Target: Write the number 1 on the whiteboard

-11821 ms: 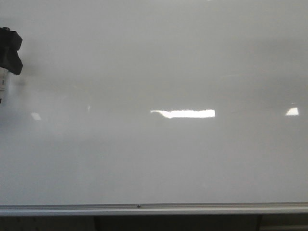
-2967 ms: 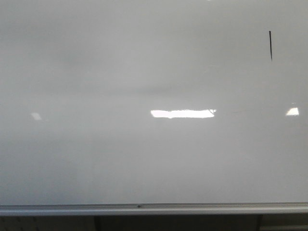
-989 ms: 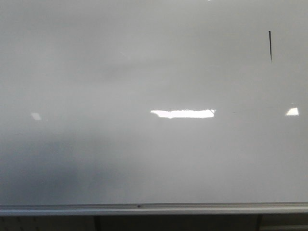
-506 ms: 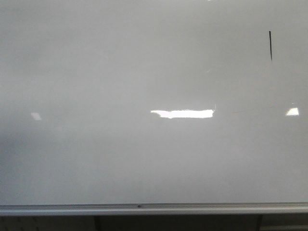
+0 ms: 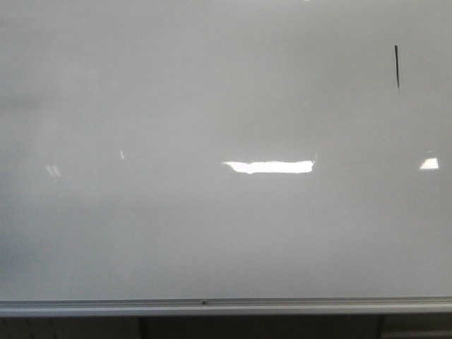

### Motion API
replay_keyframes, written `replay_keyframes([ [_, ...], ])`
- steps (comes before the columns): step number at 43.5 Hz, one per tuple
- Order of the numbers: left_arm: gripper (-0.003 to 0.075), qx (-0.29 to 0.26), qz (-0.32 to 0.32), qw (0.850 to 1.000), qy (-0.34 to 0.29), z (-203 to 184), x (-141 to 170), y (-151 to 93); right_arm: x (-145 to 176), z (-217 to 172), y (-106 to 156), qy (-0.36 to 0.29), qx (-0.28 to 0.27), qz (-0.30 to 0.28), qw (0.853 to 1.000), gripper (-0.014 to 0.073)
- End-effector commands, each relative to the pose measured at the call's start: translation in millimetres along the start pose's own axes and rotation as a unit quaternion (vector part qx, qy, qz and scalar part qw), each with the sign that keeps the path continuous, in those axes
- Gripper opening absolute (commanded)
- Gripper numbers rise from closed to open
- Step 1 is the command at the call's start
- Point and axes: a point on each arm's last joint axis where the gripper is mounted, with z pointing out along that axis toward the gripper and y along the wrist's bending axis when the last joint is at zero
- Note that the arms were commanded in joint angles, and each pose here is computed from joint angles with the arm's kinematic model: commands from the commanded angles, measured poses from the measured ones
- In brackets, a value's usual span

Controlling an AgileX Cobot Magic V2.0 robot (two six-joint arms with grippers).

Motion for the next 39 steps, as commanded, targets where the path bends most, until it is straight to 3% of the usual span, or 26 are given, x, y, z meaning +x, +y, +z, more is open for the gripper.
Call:
replay_keyframes([
  [1,0.001,-0.002,-0.032,0.996,-0.083,1.5,-18.4,2.2,-9.6,-11.8,4.4,-0.037,0.007,-0.005,0.999,0.0487],
  [15,0.0011,-0.022,-0.037,0.992,-0.117,46.1,-22.5,9.9,-9.6,-11.8,4.4,-0.037,0.007,-0.005,0.999,0.0487],
  [21,0.0011,-0.036,-0.07,0.988,-0.131,56.3,-23.0,20.2,-9.6,-11.8,4.4,-0.037,0.007,-0.005,0.999,0.0487],
  [39,0.0015,-0.045,-0.07,0.99,-0.113,87.2,-13.4,24.5,-9.7,-11.8,4.5,-0.038,0.007,-0.004,0.999,0.0487],
])
